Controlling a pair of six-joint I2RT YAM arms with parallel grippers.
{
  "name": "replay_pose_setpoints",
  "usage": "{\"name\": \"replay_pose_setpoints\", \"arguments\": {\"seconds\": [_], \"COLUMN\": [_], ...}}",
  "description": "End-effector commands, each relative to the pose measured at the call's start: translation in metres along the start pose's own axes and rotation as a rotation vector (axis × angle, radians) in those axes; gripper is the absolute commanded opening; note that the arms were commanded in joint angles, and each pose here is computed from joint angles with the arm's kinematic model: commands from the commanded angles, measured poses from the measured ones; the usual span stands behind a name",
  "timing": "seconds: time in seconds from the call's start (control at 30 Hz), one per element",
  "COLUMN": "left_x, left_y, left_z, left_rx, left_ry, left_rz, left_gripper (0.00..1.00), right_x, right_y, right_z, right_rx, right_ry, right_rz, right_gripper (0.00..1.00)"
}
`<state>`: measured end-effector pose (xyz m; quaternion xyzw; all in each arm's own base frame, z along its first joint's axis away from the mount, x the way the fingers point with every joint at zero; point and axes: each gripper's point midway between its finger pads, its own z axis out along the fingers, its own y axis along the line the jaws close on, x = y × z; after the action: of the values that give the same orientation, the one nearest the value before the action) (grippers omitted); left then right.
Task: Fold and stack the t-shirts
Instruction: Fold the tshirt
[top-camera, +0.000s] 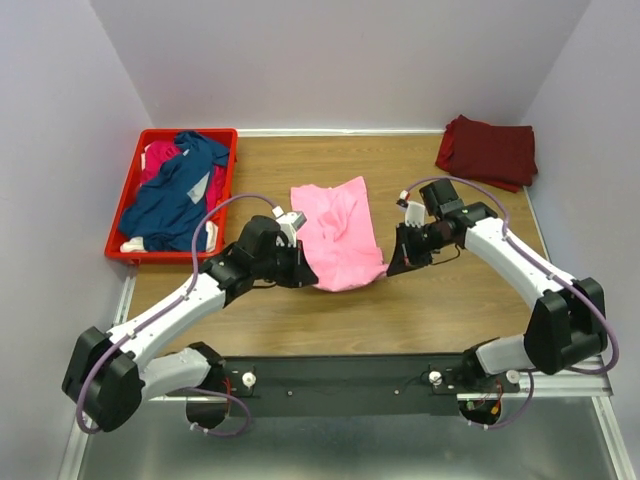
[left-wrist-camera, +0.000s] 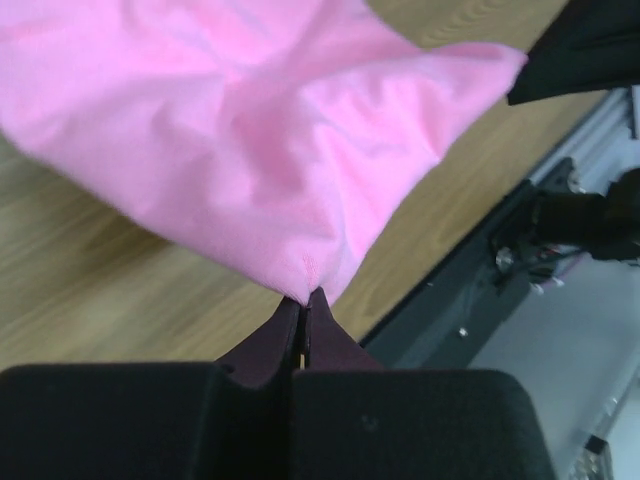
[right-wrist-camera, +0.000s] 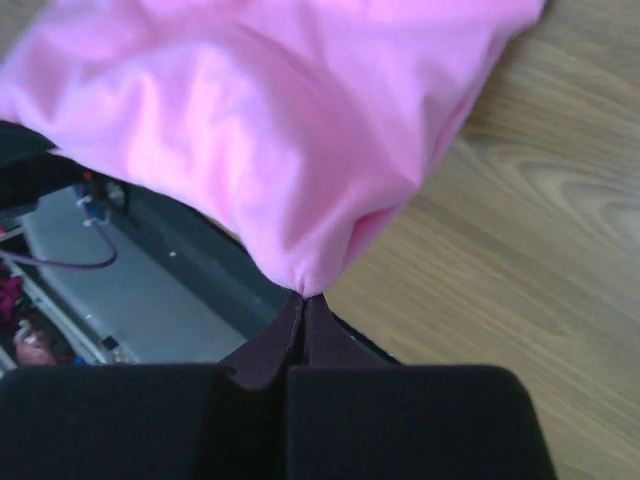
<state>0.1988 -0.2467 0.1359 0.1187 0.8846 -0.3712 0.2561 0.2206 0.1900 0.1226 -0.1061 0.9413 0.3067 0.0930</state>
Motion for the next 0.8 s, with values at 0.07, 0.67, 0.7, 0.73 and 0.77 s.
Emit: {"name": "replay_pose_setpoints", "arguments": {"seconds": [0.07,0.67,0.7,0.73,0.77], "left_x": [0.046,-0.113,-0.126,-0.133,-0.138], "left_y": [-0.037,0.024,0.031,0.051,0.059], "left_z": [-0.009,0.001,0.008,0.016,0.018], "left_rx": [0.130,-0.029,-0.038,-0.067,-0.079], "left_ry": [0.147,-0.136,-0.144,-0.144,-0.145], "left_rz": [-0.002,0.026,0.032,0.006,-0.005], "left_gripper": [0.00,0.00,0.00,0.00,0.00], "right_x": [0.020,-0.144,-0.165,-0.184,-0.182], "right_y": [0.039,0.031,0.031,0.036,0.028], "right_z": [-0.028,-0.016,-0.009,-0.013,0.000], "right_rx": [-0.135,0.054,0.055,0.050,0.058], "right_ry": [0.078,-0.081,-0.099,-0.140,-0.108], "right_rz": [0.024,-0.089,-0.101,-0.122,-0.107], "right_gripper": [0.01,0.01,0.01,0.01,0.01]}}
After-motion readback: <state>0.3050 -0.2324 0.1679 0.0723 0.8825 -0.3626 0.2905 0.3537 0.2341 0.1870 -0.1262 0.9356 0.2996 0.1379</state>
